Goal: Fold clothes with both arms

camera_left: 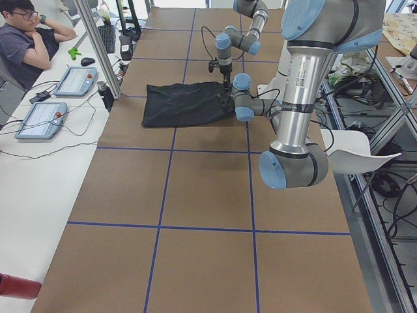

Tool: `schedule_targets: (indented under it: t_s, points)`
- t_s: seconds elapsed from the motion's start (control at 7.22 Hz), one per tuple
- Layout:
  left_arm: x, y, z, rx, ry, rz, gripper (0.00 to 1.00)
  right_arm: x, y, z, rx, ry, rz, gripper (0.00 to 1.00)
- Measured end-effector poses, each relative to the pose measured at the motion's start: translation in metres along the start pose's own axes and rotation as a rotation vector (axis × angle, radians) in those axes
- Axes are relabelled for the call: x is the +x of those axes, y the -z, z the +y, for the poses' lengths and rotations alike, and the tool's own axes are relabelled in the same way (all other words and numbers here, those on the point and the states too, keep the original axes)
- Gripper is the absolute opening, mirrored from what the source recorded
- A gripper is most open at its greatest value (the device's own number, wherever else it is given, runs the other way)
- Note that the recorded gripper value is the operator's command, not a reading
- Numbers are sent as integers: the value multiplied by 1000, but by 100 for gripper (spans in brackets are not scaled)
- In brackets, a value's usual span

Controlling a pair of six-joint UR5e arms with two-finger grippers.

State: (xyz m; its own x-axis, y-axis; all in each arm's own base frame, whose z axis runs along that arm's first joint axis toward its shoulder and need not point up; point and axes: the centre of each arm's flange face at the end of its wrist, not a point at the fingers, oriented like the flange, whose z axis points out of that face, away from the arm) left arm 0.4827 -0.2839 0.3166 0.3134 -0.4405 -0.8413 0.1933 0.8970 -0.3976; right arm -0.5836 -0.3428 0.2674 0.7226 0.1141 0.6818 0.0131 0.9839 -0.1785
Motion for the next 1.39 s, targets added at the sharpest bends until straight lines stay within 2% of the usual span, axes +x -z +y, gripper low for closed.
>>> schedule_targets:
  t_s: [0.28, 0.42, 1.11, 1.25, 1.39]
  points:
    - [0, 0, 0, 0, 0, 0, 0, 0, -1, 0, -1, -6, 1, 3]
    - [0, 0, 0, 0, 1, 0, 0, -1, -1, 1, -2, -7, 1, 0]
    - [0, 1, 0, 0, 1, 0, 0, -1, 3, -1, 0, -9, -7, 0]
    - [0, 1, 0, 0, 0, 1, 0, -1, 5, -1, 0, -9, -10, 55]
    - [0, 2, 0, -1, 0, 2, 0, -1, 6, -1, 0, -9, -12, 100]
